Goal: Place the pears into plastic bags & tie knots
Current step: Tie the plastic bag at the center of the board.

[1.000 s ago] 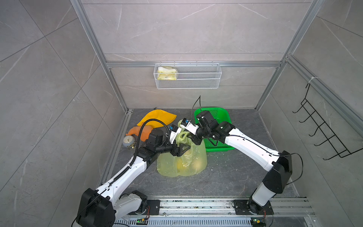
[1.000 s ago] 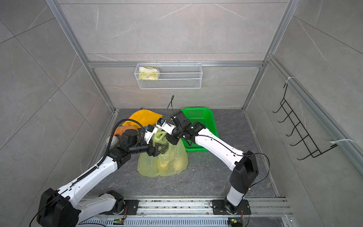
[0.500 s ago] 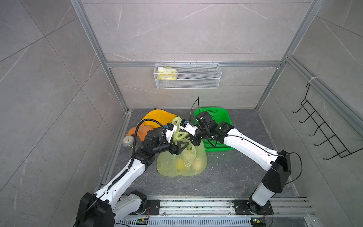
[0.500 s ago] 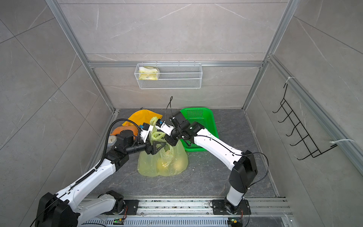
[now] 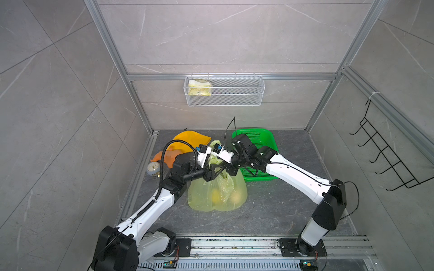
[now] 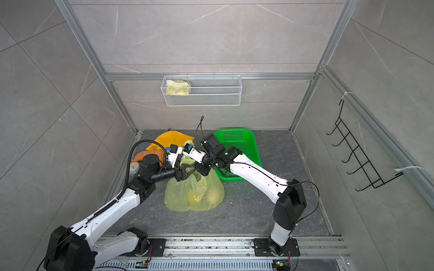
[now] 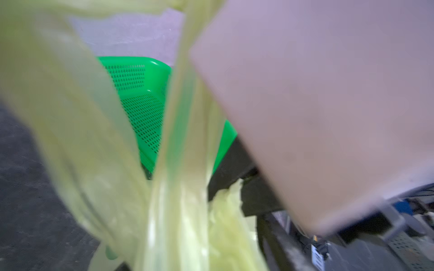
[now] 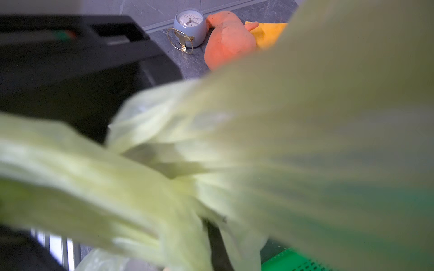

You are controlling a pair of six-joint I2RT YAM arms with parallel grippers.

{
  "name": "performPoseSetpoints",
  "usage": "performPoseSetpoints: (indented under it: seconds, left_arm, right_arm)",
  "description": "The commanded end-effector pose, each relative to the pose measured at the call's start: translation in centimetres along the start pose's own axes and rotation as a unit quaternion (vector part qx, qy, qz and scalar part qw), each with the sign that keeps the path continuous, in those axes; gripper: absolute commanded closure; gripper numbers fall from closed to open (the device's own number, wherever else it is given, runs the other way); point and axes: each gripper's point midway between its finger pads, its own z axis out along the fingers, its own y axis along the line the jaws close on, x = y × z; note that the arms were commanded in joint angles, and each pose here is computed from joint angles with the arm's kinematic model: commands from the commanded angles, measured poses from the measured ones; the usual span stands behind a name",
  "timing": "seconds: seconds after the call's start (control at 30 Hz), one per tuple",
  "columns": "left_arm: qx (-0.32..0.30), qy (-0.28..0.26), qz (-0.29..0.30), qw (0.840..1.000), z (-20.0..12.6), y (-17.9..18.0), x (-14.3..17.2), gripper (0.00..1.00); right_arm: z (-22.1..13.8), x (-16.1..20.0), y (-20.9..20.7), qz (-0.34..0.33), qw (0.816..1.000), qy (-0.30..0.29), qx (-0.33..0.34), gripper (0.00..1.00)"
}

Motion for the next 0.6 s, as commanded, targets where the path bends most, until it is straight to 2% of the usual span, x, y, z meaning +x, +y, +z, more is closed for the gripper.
performPoseSetpoints:
  seconds: [0.0, 0.07, 0.1, 0.13, 0.17, 0.23, 0.33, 0.43, 0.57]
  left_arm:
    - [0.006, -0.052, 0.018, 0.998, -0.2, -0.4, -2.8, 0.68]
    - [0.004, -0.06, 0.022, 0.998, -0.2, -0.4, -3.2, 0.88]
    - [0.004, -0.06, 0.022, 0.998, -0.2, -0.4, -3.2, 0.96]
    - [0.004, -0.06, 0.023, 0.998, -0.2, -0.4, -3.2, 1.0]
    - [0.004, -0.059, 0.023, 0.998, -0.3, -0.4, -3.2, 1.0]
    - [0.002, -0.058, 0.026, 0.998, -0.4, -0.4, -2.9, 1.0]
    - [0.009, -0.052, 0.029, 0.998, -0.6, -0.7, -2.3, 1.0]
    - [0.024, -0.047, 0.035, 0.998, -0.6, -1.1, -1.8, 1.0]
    - [0.043, -0.043, 0.032, 0.998, -0.7, -1.8, -1.6, 1.0]
  right_arm:
    - [0.2, -0.2, 1.4, -0.002, 1.0, 0.001, -0.026, 1.0]
    - [0.1, -0.1, 1.5, -0.003, 1.0, 0.002, -0.026, 1.0]
    - [-0.2, 0.0, 1.4, -0.003, 1.0, 0.002, -0.021, 0.94]
    - [-0.5, 0.1, 1.1, -0.001, 1.0, 0.002, -0.013, 0.81]
    - [-1.3, 0.0, 0.9, 0.002, 1.0, -0.003, -0.006, 0.69]
    - [-3.5, -0.4, 0.7, 0.015, 1.0, -0.024, -0.002, 0.55]
    - [-7.0, -1.6, 0.5, 0.048, 0.997, -0.067, -0.013, 0.45]
    - [-9.0, -4.2, 0.1, 0.071, 0.991, -0.114, -0.021, 0.35]
    - [-9.1, -8.1, -0.7, 0.102, 0.984, -0.138, -0.054, 0.29]
